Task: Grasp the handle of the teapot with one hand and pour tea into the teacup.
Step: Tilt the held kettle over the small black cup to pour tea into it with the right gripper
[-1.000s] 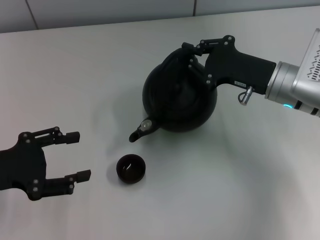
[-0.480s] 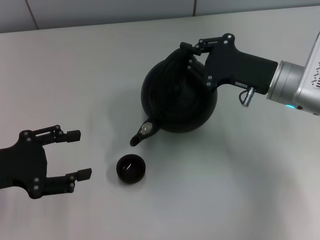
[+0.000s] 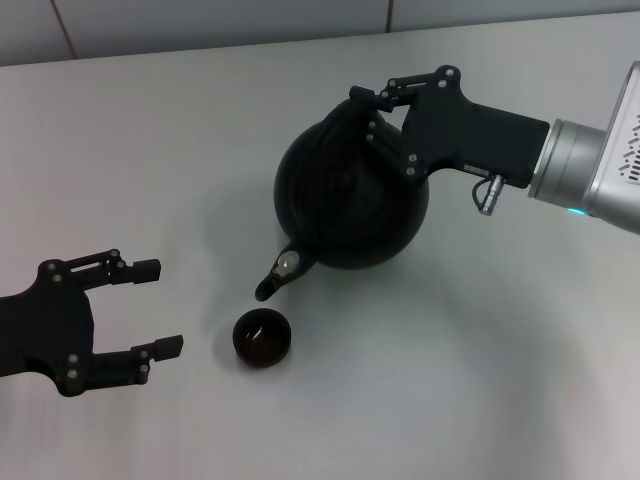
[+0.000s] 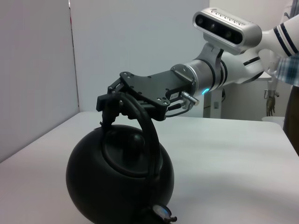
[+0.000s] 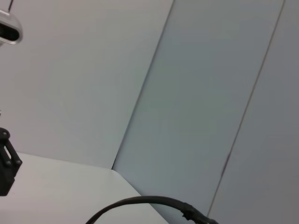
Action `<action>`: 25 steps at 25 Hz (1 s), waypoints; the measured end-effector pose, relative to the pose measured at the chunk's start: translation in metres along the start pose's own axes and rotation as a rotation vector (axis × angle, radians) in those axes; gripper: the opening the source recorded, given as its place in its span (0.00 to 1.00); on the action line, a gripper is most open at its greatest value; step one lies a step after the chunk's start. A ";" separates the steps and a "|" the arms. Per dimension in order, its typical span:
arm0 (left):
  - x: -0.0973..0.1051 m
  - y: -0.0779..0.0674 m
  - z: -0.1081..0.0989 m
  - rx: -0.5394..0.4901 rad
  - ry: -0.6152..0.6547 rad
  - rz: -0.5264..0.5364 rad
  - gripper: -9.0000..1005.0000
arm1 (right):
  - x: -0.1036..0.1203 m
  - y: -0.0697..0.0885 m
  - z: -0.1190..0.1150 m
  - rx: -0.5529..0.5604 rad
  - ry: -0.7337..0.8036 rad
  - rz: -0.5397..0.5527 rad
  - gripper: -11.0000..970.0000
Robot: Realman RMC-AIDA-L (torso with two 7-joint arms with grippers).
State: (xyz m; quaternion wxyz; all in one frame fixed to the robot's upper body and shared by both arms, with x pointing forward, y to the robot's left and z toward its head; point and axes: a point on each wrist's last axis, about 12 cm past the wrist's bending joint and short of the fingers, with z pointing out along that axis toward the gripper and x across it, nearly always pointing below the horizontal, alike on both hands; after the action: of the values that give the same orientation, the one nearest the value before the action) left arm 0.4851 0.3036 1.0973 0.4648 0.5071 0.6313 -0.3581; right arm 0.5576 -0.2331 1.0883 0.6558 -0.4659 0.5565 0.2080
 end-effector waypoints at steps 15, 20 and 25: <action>0.000 0.002 0.000 -0.013 0.002 0.002 0.78 | -0.007 -0.002 0.002 -0.019 -0.013 -0.080 0.13; 0.000 0.002 0.001 -0.017 0.002 0.003 0.78 | -0.008 -0.003 0.002 -0.018 -0.013 -0.087 0.13; -0.002 0.005 0.002 -0.019 0.003 0.009 0.78 | -0.008 -0.003 0.002 -0.018 -0.012 -0.104 0.12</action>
State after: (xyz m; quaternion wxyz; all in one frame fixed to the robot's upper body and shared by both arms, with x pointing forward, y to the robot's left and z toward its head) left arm 0.4904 0.3022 1.0984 0.4702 0.5061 0.6331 -0.3494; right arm 0.5592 -0.2307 1.0968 0.6649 -0.4987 0.5257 0.1813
